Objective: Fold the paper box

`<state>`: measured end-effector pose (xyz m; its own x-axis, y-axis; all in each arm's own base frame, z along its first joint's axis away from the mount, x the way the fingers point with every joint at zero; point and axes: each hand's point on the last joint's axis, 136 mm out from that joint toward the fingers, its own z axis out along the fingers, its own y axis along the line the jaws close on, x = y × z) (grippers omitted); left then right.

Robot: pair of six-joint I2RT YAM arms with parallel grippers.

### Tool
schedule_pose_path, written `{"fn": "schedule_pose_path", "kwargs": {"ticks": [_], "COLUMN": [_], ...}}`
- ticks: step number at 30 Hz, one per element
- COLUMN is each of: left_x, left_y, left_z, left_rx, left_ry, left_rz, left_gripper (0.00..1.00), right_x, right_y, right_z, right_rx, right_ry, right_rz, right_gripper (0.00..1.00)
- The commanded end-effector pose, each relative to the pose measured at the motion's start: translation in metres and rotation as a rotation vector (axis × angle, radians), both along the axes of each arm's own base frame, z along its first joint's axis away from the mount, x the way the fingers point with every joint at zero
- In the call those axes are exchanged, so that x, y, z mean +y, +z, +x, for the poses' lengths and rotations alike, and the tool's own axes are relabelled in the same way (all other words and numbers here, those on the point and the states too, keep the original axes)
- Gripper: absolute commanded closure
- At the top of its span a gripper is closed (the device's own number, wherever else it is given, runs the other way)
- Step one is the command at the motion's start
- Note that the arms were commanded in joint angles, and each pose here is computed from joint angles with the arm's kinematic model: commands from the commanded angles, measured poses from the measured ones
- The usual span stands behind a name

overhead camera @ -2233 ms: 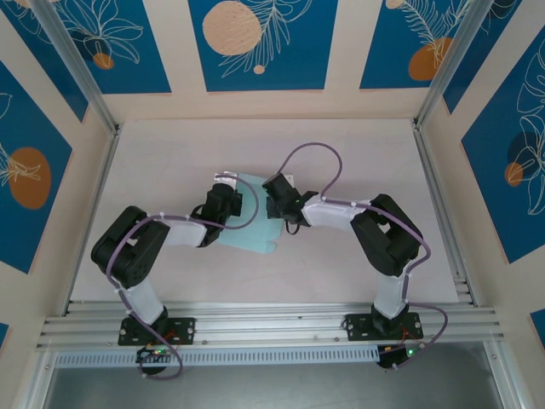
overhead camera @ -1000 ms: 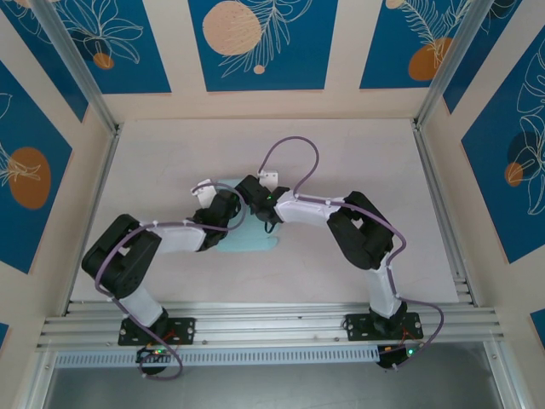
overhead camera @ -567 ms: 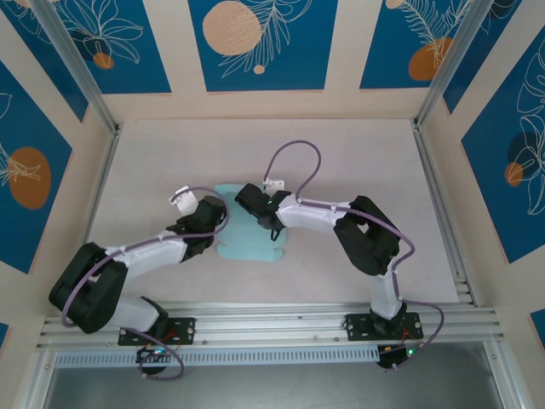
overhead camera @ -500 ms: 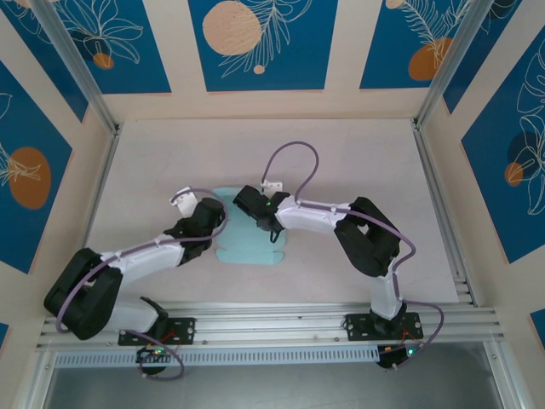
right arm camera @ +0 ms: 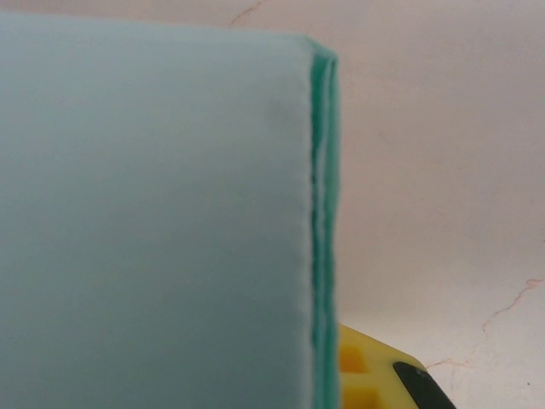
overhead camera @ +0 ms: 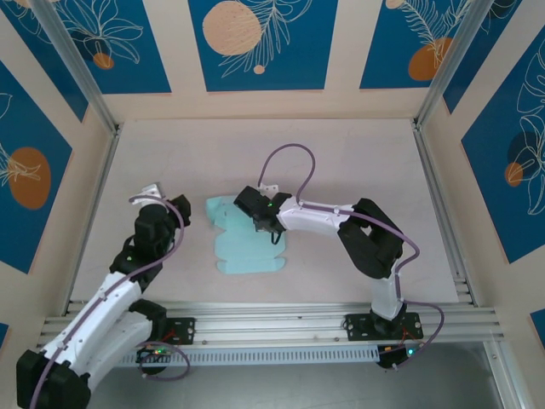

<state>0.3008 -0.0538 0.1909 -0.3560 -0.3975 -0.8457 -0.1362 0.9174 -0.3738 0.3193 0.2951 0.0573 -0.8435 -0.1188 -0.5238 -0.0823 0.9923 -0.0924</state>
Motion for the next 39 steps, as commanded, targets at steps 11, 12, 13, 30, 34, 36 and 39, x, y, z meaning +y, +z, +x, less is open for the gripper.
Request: {"fn": "schedule_pose_path", "kwargs": {"ticks": [11, 12, 13, 30, 34, 36, 39], "left_x": [-0.038, -0.039, -0.041, -0.05, -0.048, -0.054, -0.07], "left_y": [-0.095, -0.096, -0.096, -0.131, -0.137, -0.134, -0.125], "left_z": [-0.007, -0.011, -0.014, -0.018, -0.012, -0.009, -0.006], "left_rx": [0.34, 0.337, 0.332, 0.329, 0.345, 0.334, 0.301], "left_ry": [-0.266, -0.273, -0.282, -0.307, -0.296, -0.32, -0.38], "left_rz": [-0.056, -0.075, -0.093, -0.154, -0.131, -0.142, -0.171], "left_gripper": [0.57, 0.57, 0.57, 0.54, 0.56, 0.57, 0.58], "right_x": [-0.01, -0.014, -0.016, -0.025, -0.025, -0.025, -0.028], "right_y": [0.012, 0.015, 0.017, 0.006, 0.004, 0.004, 0.004], "right_z": [-0.049, -0.05, -0.052, -0.053, -0.053, -0.052, -0.05], "right_rx": [0.263, 0.282, 0.297, 0.355, 0.359, 0.359, 0.359], "right_ry": [0.192, 0.193, 0.195, 0.177, 0.176, 0.176, 0.167], "right_rz": [0.095, 0.106, 0.117, 0.142, 0.138, 0.139, 0.133], "right_gripper": [1.0, 1.0, 1.0, 1.0, 1.0, 1.0, 1.0]}}
